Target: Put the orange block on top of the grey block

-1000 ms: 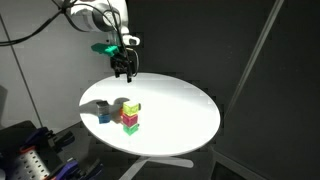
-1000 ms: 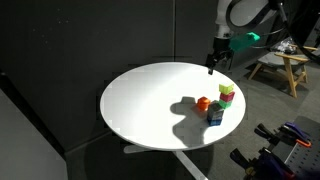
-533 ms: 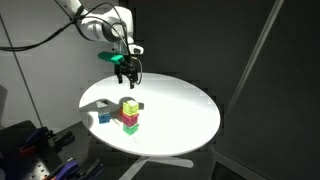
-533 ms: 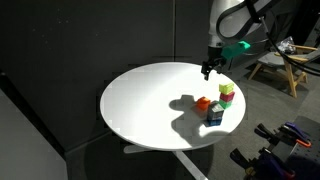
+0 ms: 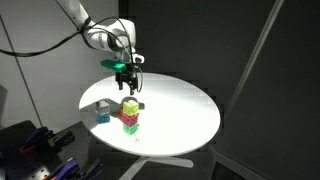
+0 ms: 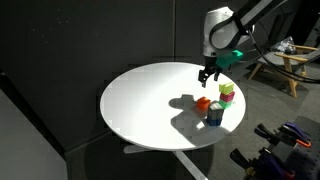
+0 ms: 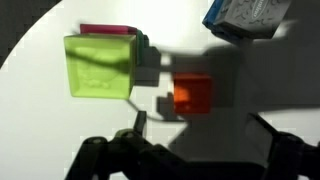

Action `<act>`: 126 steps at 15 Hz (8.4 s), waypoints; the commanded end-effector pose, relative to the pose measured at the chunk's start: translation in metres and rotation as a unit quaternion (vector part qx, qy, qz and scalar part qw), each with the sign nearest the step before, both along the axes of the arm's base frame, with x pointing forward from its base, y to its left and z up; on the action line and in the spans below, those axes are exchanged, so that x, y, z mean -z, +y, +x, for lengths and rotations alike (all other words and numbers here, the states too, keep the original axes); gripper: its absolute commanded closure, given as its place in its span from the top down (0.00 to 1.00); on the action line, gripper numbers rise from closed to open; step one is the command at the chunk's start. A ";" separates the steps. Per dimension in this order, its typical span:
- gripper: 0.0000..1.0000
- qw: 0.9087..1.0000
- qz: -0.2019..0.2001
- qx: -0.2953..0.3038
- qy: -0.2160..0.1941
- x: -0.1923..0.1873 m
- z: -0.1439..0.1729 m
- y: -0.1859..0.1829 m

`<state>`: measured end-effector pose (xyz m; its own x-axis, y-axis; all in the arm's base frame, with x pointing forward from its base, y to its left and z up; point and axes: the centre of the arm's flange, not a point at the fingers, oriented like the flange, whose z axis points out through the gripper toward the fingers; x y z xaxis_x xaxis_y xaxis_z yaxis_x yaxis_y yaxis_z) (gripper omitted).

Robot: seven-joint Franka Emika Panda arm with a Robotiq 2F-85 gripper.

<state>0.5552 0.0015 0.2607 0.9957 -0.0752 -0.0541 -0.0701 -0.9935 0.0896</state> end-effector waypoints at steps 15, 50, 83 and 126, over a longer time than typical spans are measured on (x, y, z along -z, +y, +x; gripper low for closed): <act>1.00 1.000 0.006 0.015 0.020 0.035 -0.003 -0.003; 1.00 1.000 0.011 -0.001 0.029 0.086 0.045 0.009; 1.00 0.998 0.004 -0.001 0.061 0.122 0.047 0.002; 0.30 0.997 -0.018 -0.008 0.071 0.085 0.044 0.010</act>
<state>0.5995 0.0111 0.1553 0.9789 -0.0706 -0.1919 -0.0498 -0.9925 0.1115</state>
